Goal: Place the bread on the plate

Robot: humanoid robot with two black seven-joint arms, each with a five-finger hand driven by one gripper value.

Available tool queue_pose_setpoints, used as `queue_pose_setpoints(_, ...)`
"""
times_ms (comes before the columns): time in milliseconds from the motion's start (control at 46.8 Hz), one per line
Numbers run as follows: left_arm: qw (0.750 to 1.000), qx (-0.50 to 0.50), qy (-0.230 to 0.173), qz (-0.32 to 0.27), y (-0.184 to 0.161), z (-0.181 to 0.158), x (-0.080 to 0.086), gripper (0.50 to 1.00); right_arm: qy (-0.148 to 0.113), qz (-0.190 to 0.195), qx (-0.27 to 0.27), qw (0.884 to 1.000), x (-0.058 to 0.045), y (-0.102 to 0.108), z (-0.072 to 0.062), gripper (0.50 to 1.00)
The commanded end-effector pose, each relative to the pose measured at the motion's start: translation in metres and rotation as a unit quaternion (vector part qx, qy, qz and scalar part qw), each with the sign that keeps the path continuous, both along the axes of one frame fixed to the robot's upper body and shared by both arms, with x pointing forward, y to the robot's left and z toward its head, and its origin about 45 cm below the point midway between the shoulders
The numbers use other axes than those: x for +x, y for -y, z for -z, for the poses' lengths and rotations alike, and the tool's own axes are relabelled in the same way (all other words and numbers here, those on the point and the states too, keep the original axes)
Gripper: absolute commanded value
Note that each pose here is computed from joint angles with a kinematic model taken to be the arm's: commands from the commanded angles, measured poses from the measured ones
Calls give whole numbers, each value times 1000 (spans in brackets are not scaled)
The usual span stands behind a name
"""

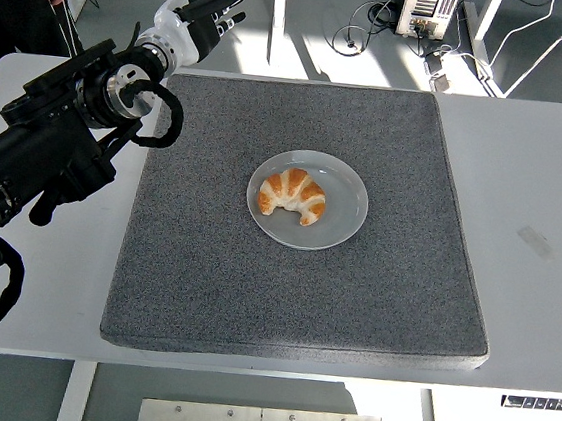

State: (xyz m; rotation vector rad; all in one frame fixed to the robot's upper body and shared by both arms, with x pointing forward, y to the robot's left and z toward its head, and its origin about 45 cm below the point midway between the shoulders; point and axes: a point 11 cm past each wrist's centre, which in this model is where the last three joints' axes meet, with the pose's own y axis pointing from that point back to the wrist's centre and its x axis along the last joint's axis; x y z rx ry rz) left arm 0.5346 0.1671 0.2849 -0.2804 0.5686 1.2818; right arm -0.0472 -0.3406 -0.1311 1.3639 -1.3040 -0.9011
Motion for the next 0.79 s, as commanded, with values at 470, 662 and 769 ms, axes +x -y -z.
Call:
queue_pose_setpoints(470,991,-132,-18,26,-8,87,-55,981,-1,1,-1,1000,-2,0,0,1000)
queue_pose_setpoints(662,992,-128,-13,13,-25,89,-55,981,0,0,-1,1000,-1,0,0,1000)
queue_pose_setpoints(769,992,-126,-9,10,-32,87,-54,981,0,0,-1,1000,0,0,0,1000)
